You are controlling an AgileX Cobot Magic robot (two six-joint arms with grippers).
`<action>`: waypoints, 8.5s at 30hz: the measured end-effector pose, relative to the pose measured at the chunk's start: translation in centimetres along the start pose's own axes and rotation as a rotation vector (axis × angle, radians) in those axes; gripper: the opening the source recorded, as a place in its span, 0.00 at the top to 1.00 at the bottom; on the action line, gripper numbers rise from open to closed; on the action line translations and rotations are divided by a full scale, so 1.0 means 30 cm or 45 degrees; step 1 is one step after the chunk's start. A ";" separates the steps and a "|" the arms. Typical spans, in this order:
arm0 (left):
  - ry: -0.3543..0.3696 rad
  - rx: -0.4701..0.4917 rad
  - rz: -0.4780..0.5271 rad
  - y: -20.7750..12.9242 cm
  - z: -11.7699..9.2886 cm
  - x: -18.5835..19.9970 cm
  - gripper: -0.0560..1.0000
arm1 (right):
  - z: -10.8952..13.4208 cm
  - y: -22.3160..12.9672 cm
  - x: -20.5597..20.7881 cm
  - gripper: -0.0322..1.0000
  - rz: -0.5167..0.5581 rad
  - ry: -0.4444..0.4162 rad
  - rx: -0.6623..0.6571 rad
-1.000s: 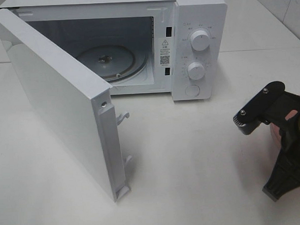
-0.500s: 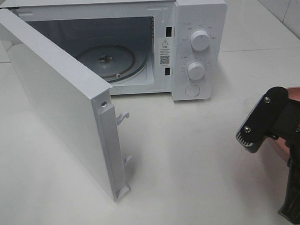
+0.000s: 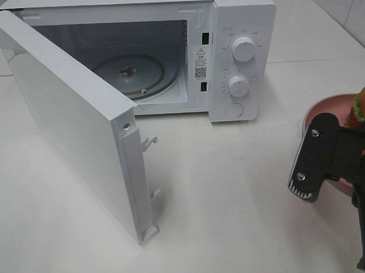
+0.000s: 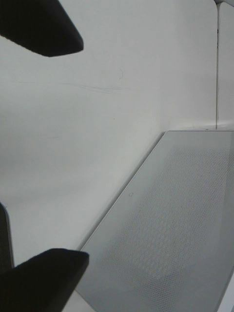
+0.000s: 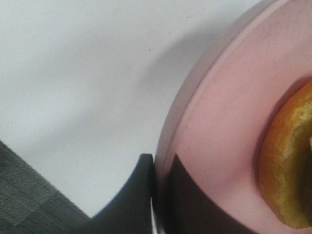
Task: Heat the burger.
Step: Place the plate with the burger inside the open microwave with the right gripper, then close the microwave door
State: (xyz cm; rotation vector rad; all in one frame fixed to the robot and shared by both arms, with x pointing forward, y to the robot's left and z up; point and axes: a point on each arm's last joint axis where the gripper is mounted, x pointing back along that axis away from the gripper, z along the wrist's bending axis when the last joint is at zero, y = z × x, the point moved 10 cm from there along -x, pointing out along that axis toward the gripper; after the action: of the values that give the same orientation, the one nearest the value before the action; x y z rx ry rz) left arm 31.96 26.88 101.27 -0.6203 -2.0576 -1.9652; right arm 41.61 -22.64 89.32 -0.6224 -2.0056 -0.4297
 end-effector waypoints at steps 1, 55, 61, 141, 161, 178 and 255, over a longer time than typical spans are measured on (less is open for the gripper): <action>0.000 0.000 0.000 0.000 0.000 0.000 0.01 | 0.000 0.000 0.000 0.94 0.000 0.000 0.000; 0.000 0.000 -0.001 0.001 0.000 0.000 0.01 | 0.033 0.174 -0.014 0.93 -0.537 0.100 1.196; 0.000 0.000 -0.001 0.001 0.000 0.000 0.01 | 0.045 0.174 -0.012 0.93 -0.599 0.135 1.282; 0.000 0.000 -0.001 0.001 0.000 0.000 0.01 | -0.020 0.842 -0.079 0.93 -0.805 0.258 1.461; 0.000 0.000 -0.001 0.001 0.000 0.000 0.01 | -0.070 1.001 -0.155 0.93 -0.778 0.215 1.368; 0.000 0.000 -0.001 0.001 0.000 0.000 0.01 | -0.123 1.114 -0.240 0.93 -0.729 0.123 1.361; 0.000 0.000 -0.001 0.001 0.000 0.000 0.01 | -0.177 0.965 -0.101 0.28 -0.766 0.046 1.095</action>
State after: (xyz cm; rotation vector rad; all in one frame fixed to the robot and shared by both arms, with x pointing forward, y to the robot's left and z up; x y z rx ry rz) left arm 31.97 26.88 101.28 -0.6193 -2.0582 -1.9658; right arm 63.57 -2.84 90.53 0.5237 -2.0673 0.1049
